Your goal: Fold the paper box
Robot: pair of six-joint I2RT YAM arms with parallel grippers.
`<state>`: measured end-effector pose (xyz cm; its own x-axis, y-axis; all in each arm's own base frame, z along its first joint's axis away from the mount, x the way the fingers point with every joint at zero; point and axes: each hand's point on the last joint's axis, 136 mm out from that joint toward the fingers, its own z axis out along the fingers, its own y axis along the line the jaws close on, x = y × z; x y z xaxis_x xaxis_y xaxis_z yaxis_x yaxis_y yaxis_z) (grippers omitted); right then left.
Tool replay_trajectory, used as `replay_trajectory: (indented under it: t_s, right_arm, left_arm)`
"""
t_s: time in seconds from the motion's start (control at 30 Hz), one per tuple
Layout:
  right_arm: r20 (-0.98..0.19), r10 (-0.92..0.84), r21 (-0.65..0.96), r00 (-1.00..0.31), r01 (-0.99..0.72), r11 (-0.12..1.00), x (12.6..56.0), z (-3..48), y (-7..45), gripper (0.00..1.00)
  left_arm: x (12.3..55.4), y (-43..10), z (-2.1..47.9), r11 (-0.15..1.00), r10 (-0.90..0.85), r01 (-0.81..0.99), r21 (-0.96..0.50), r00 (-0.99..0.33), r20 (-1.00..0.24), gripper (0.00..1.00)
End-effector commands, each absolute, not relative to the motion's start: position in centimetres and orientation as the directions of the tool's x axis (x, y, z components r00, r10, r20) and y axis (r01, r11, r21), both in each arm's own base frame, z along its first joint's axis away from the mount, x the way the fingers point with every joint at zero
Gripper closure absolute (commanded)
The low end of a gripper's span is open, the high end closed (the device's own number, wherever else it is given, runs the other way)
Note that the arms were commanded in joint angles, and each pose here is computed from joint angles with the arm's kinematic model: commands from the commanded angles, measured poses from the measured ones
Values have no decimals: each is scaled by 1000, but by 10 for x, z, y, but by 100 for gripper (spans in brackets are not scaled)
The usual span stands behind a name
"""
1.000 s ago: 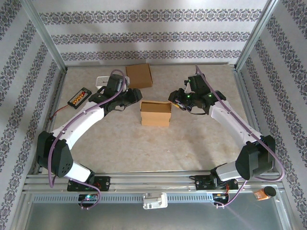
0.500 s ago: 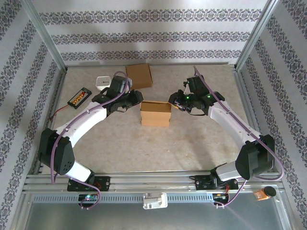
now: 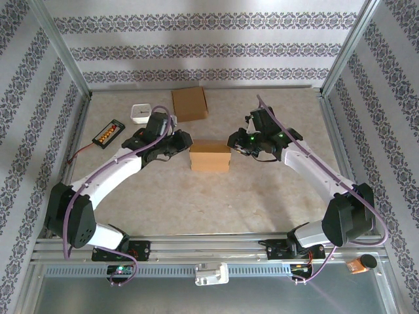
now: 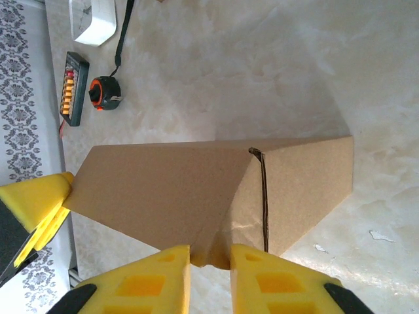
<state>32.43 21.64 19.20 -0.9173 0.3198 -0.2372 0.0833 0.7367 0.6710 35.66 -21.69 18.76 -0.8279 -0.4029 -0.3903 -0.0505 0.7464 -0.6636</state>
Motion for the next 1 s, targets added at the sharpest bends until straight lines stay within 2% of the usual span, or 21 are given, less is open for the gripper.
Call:
replay_trajectory:
  t_s: [0.0, 0.13, 0.3, 0.43, 0.6, 0.83, 0.97]
  right_arm:
    - [-248, 298, 637, -922, 77, 767, 318, 192, 212, 74]
    - [-309, 312, 661, -898, 33, 750, 326, 222, 211, 63]
    - [-359, 345, 643, -868, 38, 765, 336, 229, 199, 59]
    - [-316, 346, 637, -883, 73, 767, 340, 214, 199, 58]
    - [-280, 310, 649, -909, 59, 759, 338, 200, 212, 69]
    - [-266, 262, 586, -928, 61, 808, 326, 167, 207, 84]
    - [-257, 253, 553, -933, 73, 830, 319, 155, 201, 85]
  left_arm:
    - [342, -217, 176, 764, -378, -64, -642, -850, -367, 77]
    - [351, -211, 198, 779, -382, -21, -627, -809, -448, 64]
    - [361, -211, 213, 775, -400, -5, -632, -778, -484, 59]
    - [367, -212, 206, 792, -386, -11, -611, -784, -487, 57]
    - [365, -220, 189, 788, -361, -11, -616, -818, -447, 60]
    - [346, -218, 162, 797, -342, -41, -603, -853, -394, 77]
    - [338, -217, 154, 800, -337, -51, -598, -863, -377, 78]
